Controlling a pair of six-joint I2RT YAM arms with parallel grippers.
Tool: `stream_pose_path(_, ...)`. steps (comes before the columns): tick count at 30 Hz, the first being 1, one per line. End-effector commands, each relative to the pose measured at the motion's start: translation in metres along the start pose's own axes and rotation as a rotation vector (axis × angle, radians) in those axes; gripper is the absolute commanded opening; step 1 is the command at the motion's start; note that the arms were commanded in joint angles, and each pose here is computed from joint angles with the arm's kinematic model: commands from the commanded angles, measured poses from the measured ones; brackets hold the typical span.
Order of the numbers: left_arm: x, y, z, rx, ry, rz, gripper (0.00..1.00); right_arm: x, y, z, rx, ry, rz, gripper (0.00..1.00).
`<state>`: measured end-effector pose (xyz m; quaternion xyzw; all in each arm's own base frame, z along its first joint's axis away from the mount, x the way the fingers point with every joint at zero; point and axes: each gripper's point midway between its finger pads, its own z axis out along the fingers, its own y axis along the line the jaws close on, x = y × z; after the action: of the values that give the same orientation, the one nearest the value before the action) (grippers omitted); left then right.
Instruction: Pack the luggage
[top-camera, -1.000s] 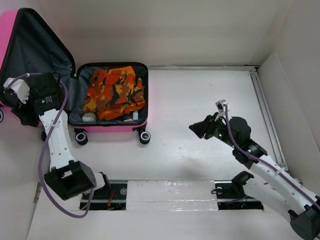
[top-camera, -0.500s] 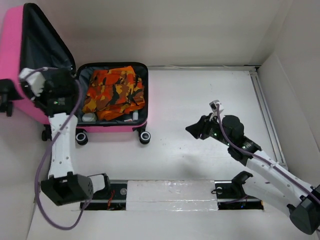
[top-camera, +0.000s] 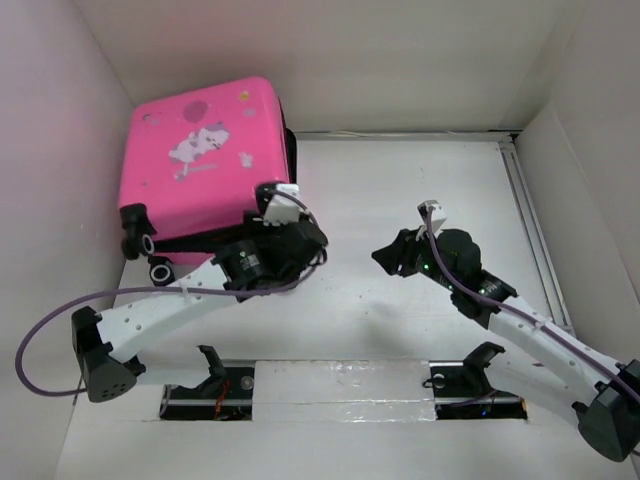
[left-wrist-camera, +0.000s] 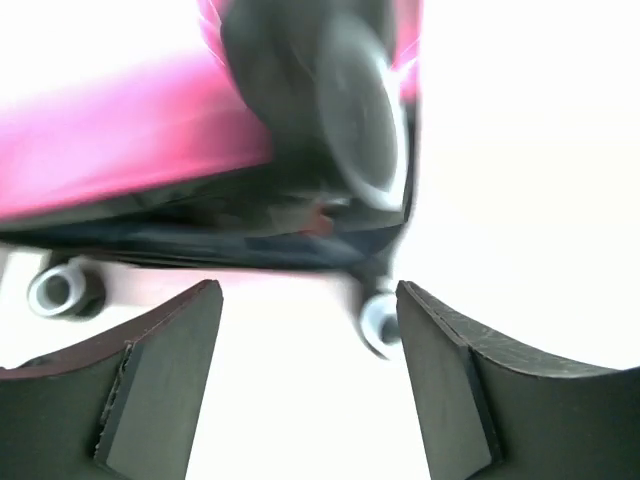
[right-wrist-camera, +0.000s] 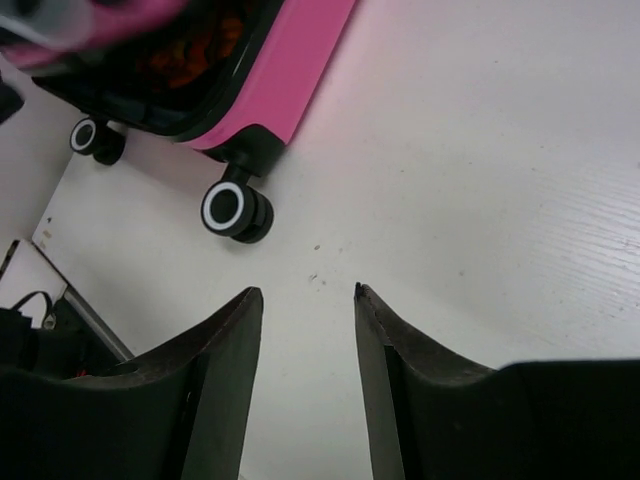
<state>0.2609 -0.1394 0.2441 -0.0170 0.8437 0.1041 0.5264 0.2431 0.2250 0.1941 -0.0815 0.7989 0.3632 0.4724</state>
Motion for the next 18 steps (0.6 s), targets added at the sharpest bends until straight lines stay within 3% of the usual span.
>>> stream_pose_path(1, -0.024, -0.035, -0.046, 0.148, -0.095, -0.008, 0.67, -0.030, 0.003, 0.000, 0.039, -0.095, -0.006, 0.48)
stream_pose_path(4, -0.057, -0.039, -0.060, 0.156, -0.150, -0.097, 0.67, -0.033, 0.002, 0.001, 0.047, -0.099, -0.006, 0.48)
stream_pose_path(5, -0.064, -0.041, -0.060, 0.164, -0.172, -0.056, 0.65, -0.033, 0.006, 0.003, 0.039, -0.095, 0.003, 0.48)
stream_pose_path(8, -0.103, -0.031, -0.049, 0.119, -0.254, -0.223, 0.69, -0.028, 0.002, 0.008, 0.059, -0.079, 0.017, 0.40)
stream_pose_path(9, -0.117, -0.024, -0.040, 0.104, -0.266, -0.295, 0.69, -0.030, 0.003, 0.008, 0.054, -0.087, 0.016, 0.31)
stream_pose_path(10, -0.128, -0.012, -0.028, 0.080, -0.272, -0.348, 0.69, -0.025, -0.003, 0.014, 0.075, -0.068, 0.029, 0.14)
stream_pose_path(11, -0.135, -0.014, -0.015, 0.132, -0.251, -0.396, 0.67, -0.030, 0.000, 0.016, 0.070, -0.077, 0.029, 0.07)
stream_pose_path(12, -0.143, 0.019, 0.026, 0.043, -0.238, -0.452, 0.67, -0.035, 0.006, 0.019, 0.058, -0.080, 0.025, 0.01)
stream_pose_path(14, -0.168, 0.045, 0.060, 0.062, -0.238, -0.594, 0.63, -0.035, 0.003, 0.029, 0.078, -0.064, 0.027, 0.00)
stream_pose_path(15, -0.166, 0.072, 0.100, 0.048, -0.192, -0.637, 0.63, -0.037, 0.006, 0.033, 0.079, -0.061, 0.024, 0.00)
stream_pose_path(17, -0.192, 0.107, 0.124, 0.016, -0.227, -0.708, 0.62, -0.042, 0.009, 0.047, 0.089, -0.057, 0.013, 0.00)
stream_pose_path(18, -0.180, 0.139, 0.162, -0.073, -0.180, -0.735, 0.62, -0.046, 0.010, 0.053, 0.087, -0.060, 0.013, 0.00)
